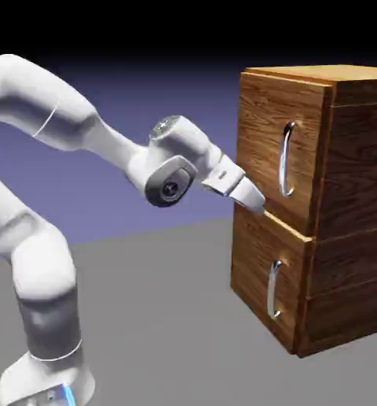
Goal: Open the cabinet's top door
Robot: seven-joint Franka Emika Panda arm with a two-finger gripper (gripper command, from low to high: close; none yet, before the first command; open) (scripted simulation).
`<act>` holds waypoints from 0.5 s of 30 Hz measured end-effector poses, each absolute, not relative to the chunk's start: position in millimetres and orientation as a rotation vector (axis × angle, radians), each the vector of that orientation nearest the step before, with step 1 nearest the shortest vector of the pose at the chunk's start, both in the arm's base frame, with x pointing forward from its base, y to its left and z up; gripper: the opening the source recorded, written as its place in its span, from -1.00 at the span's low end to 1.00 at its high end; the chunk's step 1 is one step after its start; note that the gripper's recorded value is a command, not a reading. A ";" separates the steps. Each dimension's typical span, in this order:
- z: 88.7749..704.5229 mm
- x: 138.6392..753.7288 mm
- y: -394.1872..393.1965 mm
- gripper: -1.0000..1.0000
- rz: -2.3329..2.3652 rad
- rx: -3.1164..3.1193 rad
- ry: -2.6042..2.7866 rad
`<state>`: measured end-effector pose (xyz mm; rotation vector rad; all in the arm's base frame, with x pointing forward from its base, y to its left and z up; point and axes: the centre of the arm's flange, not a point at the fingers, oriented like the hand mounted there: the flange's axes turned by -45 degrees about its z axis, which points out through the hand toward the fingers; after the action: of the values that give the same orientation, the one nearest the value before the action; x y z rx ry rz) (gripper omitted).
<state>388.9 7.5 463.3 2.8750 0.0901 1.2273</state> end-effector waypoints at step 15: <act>512.6 373.7 29.8 1.00 1.405 2.756 0.156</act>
<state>373.7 29.8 512.6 2.7557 0.1561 1.4052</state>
